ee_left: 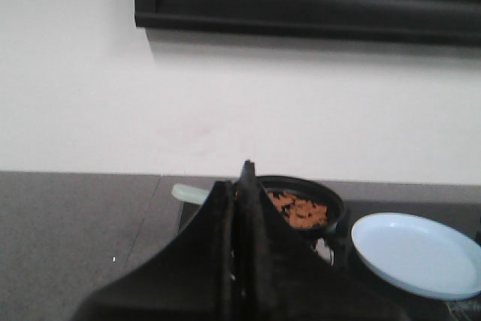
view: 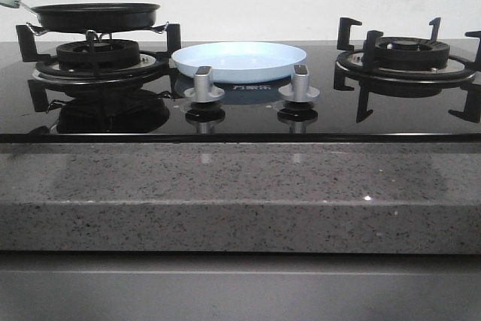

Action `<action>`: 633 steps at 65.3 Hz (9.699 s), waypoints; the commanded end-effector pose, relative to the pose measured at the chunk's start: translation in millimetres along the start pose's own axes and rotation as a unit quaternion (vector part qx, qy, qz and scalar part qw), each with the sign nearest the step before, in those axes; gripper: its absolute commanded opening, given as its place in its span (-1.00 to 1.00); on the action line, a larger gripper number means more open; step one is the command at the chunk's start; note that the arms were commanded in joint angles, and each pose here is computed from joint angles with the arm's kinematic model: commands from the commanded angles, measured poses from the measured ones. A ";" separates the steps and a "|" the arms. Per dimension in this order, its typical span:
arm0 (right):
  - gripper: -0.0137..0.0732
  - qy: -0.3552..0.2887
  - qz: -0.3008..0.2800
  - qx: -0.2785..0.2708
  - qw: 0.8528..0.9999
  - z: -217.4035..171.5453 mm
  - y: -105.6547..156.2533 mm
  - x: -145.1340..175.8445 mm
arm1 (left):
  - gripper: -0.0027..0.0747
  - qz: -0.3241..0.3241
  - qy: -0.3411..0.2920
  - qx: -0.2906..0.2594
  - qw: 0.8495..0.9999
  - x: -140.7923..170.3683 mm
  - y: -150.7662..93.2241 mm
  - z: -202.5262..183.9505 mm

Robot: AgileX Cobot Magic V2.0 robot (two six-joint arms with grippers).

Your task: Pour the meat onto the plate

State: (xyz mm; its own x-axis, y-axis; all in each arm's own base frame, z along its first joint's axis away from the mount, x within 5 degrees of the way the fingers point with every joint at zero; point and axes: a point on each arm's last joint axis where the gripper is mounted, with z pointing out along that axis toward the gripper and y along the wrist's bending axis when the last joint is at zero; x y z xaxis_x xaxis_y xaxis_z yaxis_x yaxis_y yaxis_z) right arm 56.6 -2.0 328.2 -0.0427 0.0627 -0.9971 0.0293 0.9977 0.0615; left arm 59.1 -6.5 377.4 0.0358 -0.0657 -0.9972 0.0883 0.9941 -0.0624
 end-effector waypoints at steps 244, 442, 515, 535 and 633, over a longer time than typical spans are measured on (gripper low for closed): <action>-0.34 0.451 -0.015 -0.196 0.870 418.6 152.7 8.5 | 0.20 -0.010 0.172 -0.009 0.985 39.2 5.7 88.7; -0.84 0.408 0.033 -0.213 0.887 249.5 128.1 9.2 | 0.20 -0.004 0.224 -0.004 0.975 28.9 3.8 89.2; -0.84 0.408 0.033 -0.213 0.887 249.5 128.1 9.2 | 0.45 -0.359 0.220 0.040 0.906 38.9 80.4 267.1; -0.84 0.408 0.033 -0.213 0.887 249.5 128.1 9.2 | 0.45 -0.424 0.219 0.056 0.877 55.5 93.9 308.0; -0.84 0.408 0.033 -0.213 0.887 249.5 128.1 9.2 | -0.98 -0.501 0.176 0.217 0.819 38.6 83.2 331.1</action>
State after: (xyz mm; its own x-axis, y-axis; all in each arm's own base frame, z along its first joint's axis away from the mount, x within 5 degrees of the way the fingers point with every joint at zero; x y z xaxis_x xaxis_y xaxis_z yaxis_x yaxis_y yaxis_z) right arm 309.7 120.7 295.6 -0.8167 -0.0810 -0.5714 -0.2992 0.9061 0.2992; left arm 415.3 52.2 290.0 -0.6076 -0.7070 -0.3620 0.0796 0.3993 -0.9134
